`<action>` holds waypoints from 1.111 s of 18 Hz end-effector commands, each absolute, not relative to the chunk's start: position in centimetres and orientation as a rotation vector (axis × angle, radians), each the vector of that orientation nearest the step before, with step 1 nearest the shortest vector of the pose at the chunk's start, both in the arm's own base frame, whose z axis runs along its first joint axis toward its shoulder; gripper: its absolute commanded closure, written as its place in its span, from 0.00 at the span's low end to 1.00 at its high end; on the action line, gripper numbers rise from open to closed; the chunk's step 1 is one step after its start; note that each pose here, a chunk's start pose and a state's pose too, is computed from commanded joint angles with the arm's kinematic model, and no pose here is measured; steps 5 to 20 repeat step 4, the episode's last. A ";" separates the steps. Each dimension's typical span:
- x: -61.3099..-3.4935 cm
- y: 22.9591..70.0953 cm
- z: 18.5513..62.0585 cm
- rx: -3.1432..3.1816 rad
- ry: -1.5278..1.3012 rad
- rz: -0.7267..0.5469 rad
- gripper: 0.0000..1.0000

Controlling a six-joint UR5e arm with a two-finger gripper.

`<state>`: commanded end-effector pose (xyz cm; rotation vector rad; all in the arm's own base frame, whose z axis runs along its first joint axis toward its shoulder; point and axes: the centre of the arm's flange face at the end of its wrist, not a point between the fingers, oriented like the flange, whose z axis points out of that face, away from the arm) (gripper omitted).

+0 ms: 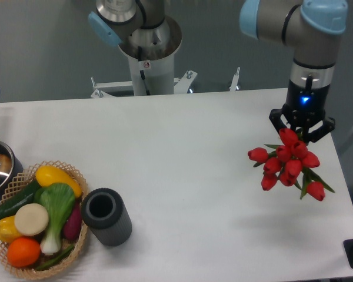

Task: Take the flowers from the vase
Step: 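Carry the held tulips away from the vase and hold them up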

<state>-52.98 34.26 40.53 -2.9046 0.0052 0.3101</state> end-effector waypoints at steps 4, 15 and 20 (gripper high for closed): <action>-52.6 34.3 39.4 -3.008 0.019 0.304 1.00; -52.6 34.3 39.4 -3.008 0.019 0.304 1.00; -52.6 34.3 39.4 -3.008 0.019 0.304 1.00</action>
